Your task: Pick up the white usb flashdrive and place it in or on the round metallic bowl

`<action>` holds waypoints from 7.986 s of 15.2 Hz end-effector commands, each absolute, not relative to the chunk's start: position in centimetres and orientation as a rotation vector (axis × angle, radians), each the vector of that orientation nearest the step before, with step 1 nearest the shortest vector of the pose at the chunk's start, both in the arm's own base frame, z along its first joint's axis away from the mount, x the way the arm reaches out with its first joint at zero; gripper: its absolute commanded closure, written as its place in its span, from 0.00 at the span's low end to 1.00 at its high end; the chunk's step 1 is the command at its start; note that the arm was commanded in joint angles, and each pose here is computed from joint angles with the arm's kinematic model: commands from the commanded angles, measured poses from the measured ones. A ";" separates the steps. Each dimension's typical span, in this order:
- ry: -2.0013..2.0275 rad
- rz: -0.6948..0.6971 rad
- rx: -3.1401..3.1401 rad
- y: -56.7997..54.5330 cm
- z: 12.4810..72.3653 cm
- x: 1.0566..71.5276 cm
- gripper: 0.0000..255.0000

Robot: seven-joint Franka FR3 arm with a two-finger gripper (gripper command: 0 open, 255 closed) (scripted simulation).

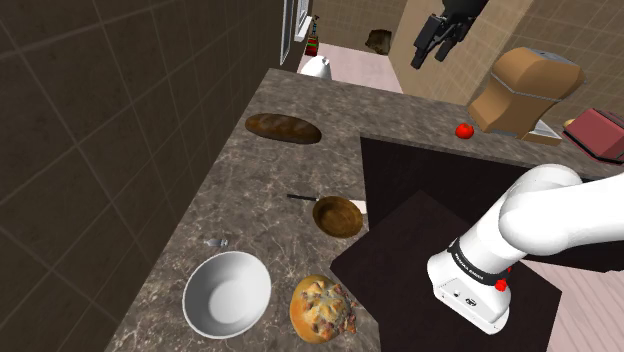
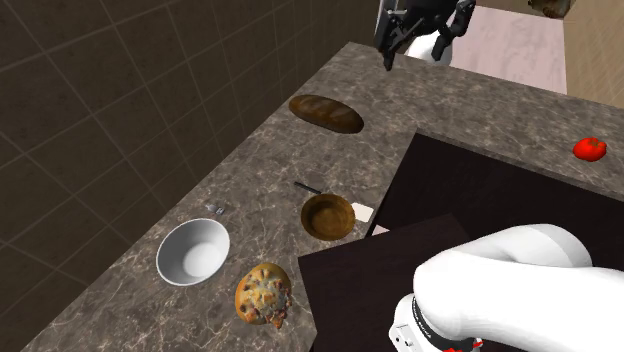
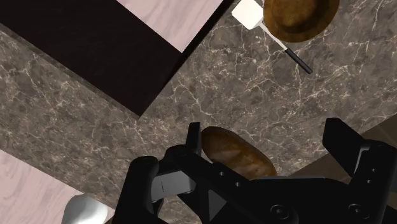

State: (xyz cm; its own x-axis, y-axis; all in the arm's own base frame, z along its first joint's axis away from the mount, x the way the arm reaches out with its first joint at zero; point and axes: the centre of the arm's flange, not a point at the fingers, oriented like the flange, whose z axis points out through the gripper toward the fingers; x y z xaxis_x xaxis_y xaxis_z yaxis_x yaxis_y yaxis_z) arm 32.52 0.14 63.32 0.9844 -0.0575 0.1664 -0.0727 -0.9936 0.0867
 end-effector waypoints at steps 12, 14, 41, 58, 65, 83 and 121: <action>-0.123 0.200 3.058 9.7 53.5 37.0 0.00; -0.128 0.190 3.061 11.4 51.7 37.8 0.00; -0.187 0.062 3.107 35.4 27.7 47.8 0.00; -0.216 -0.002 3.128 47.6 14.4 52.4 0.00; -0.216 -0.002 3.128 47.6 12.0 52.4 0.00; 0.021 0.000 3.151 47.1 14.3 50.7 0.00; 0.330 -0.004 3.149 46.0 17.9 48.4 1.00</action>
State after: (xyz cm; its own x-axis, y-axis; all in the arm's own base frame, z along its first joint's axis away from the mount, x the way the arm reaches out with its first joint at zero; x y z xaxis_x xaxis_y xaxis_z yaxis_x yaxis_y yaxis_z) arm 48.39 45.97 17.31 0.9783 0.2072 0.0005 0.2072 -0.9780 -0.0251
